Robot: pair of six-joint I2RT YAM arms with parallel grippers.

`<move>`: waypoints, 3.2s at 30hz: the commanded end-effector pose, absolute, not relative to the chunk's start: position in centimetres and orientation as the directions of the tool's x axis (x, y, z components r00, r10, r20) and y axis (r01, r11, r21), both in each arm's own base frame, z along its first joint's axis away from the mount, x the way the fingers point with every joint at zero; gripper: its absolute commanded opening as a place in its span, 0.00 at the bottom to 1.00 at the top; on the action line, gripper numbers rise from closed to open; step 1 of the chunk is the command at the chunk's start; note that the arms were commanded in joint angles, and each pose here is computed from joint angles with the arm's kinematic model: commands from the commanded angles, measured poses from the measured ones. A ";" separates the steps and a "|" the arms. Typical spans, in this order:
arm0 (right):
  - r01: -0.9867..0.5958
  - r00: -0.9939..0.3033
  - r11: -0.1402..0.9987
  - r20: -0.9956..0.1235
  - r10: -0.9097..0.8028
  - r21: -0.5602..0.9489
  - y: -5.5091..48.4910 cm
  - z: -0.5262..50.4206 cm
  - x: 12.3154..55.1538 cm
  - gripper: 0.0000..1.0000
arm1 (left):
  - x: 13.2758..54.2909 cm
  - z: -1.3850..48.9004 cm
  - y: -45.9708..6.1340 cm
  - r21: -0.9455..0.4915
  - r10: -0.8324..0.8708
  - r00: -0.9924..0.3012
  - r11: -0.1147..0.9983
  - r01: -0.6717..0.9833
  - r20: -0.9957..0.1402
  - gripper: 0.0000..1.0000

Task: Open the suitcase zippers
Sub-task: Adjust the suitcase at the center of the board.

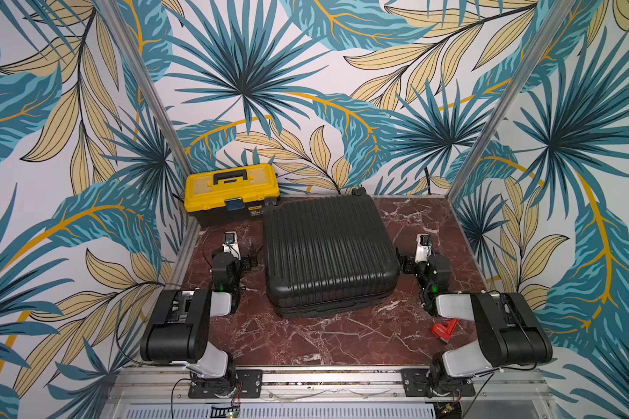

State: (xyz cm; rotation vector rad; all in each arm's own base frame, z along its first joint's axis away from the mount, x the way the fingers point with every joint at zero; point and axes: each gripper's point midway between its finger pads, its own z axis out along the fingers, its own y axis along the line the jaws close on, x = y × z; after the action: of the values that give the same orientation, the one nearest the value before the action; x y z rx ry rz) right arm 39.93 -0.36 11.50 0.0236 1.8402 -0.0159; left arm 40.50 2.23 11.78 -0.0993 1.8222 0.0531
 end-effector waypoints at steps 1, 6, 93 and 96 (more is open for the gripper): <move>0.026 -0.276 1.000 -0.961 0.009 0.002 -0.4 11.2 39.8 1.00 | 40.4 11.6 2.2 -0.006 -0.029 -0.244 0.996 -0.094 -0.969 0.99; 0.027 -0.276 1.000 -0.961 0.009 0.002 -0.4 11.2 39.8 1.00 | 40.4 11.6 2.2 -0.006 -0.028 -0.245 0.996 -0.094 -0.969 0.99; 0.438 -0.707 0.791 -0.380 0.597 0.427 7.2 22.5 25.6 0.99 | 46.7 28.1 -25.1 -0.580 -0.129 -0.823 0.768 0.270 -0.554 1.00; 0.425 -0.717 0.796 -0.375 0.587 0.431 7.9 22.6 26.8 0.99 | 47.5 25.6 -25.5 -0.600 -0.122 -0.855 0.762 0.245 -0.504 0.99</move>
State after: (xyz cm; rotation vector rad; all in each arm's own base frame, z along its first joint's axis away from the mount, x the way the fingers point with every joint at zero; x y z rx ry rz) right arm 25.37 6.90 22.27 0.7519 2.4993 0.3747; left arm 48.14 -24.86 24.17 0.0227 2.4403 -0.8432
